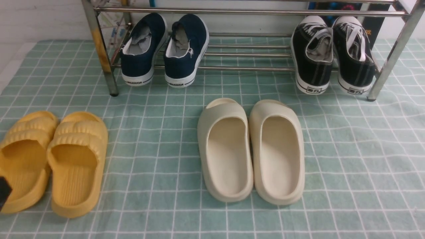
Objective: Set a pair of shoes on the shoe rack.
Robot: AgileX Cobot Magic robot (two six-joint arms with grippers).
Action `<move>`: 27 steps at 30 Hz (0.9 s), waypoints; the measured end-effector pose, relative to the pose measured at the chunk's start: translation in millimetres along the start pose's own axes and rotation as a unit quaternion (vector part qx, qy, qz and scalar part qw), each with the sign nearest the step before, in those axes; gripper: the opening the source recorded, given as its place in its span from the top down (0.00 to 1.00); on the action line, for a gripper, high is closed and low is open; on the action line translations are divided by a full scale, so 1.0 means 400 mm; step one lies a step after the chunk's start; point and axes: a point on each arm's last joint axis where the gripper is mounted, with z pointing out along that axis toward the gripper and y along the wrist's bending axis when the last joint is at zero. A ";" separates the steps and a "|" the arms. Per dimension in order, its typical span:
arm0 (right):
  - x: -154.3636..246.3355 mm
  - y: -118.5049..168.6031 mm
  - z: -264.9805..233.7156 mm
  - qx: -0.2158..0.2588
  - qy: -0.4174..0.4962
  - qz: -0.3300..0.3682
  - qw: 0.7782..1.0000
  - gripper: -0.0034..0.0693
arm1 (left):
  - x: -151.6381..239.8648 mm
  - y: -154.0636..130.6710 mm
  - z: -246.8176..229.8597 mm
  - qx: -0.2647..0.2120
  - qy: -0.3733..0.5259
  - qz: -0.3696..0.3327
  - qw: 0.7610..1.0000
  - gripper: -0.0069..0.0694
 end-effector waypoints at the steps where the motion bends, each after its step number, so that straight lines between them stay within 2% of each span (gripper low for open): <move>1: 0.000 0.000 0.000 0.000 0.000 0.000 1.000 0.62 | 0.021 0.009 -0.021 -0.007 -0.015 0.017 1.000 0.93; 7: 0.000 0.000 0.000 0.000 0.000 0.000 1.000 0.62 | 0.086 0.033 0.000 -0.035 0.012 -0.006 0.999 0.93; 16: 0.000 0.000 0.000 -0.001 0.000 0.000 1.000 0.62 | 0.198 0.055 0.052 -0.023 0.001 -0.006 1.000 0.93; 22: 0.000 0.000 0.000 -0.001 0.000 0.000 1.000 0.62 | 0.250 0.064 0.052 -0.038 0.090 -0.006 0.995 0.93; 27: 0.000 0.000 0.000 -0.001 0.000 0.000 1.000 0.62 | 0.255 0.060 0.051 -0.026 0.100 0.012 0.995 0.93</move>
